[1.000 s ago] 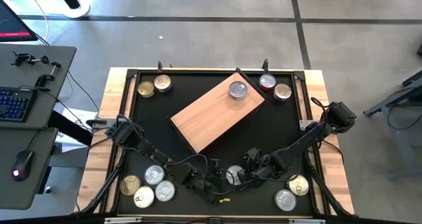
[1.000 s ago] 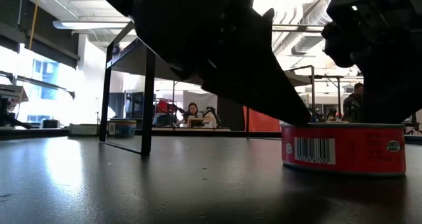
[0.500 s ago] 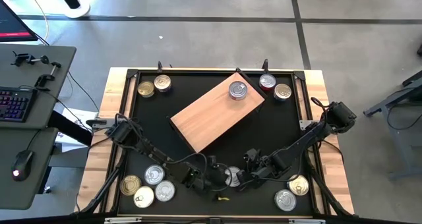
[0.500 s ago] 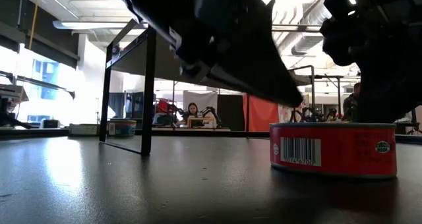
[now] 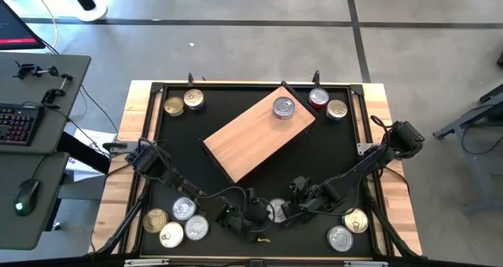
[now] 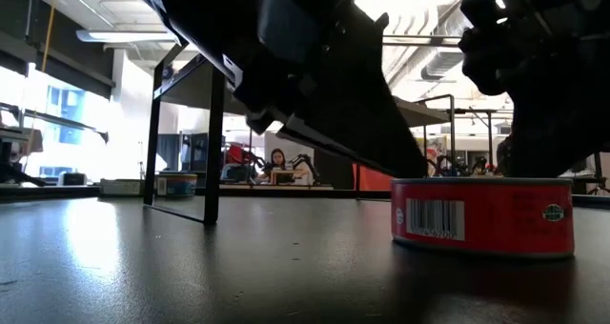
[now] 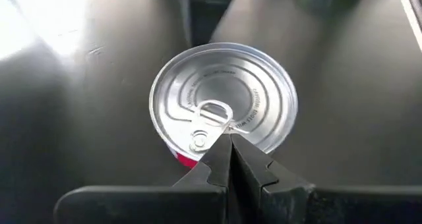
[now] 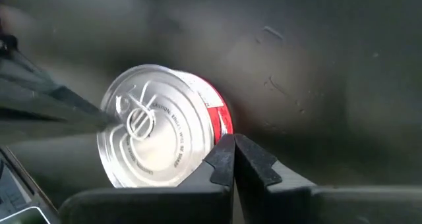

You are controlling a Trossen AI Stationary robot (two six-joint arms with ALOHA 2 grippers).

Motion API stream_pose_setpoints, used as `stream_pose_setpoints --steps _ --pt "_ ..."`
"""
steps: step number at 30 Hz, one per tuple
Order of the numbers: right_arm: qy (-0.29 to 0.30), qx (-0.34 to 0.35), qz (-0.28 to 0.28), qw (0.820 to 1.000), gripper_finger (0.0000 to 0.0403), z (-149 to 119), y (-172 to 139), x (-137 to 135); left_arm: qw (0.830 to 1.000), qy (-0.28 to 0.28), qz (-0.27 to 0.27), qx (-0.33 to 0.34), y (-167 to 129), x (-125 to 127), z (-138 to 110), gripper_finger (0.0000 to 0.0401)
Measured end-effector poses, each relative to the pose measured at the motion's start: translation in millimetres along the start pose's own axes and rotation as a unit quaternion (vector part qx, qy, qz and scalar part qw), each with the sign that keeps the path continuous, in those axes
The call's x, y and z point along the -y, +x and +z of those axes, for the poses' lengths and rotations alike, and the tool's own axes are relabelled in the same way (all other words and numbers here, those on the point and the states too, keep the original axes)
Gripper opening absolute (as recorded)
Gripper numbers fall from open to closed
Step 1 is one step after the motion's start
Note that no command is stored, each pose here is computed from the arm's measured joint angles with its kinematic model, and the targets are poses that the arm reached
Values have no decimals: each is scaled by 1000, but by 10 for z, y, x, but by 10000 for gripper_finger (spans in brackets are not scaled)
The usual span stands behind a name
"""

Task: Stack canned seafood by type on shelf
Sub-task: Stack the red tuna can on the top of the other red tuna can on the shelf

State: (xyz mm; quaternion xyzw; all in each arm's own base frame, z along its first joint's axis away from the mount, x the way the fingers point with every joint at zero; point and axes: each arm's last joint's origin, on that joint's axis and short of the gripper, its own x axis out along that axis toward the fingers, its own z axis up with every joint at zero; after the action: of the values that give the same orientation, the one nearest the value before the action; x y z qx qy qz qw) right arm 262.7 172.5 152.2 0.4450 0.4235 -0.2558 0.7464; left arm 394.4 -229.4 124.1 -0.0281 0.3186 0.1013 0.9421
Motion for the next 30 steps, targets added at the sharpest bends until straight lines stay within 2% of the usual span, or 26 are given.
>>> stream_pose_setpoints --steps 8,14,19,30 --pt "7 3 14 1000 0 1 1 -25 999 32 1 2 19 9 -17 0" --pt "30 3 61 998 0 -6 -15 -115 999 32 -4 -5 -10 44 -53 0" --pt "40 14 99 994 0 -6 -152 -182 999 35 -10 -5 -31 74 -68 0" --pt "46 -3 162 986 0 -73 -262 -297 999 46 -8 -13 -29 85 -117 0"
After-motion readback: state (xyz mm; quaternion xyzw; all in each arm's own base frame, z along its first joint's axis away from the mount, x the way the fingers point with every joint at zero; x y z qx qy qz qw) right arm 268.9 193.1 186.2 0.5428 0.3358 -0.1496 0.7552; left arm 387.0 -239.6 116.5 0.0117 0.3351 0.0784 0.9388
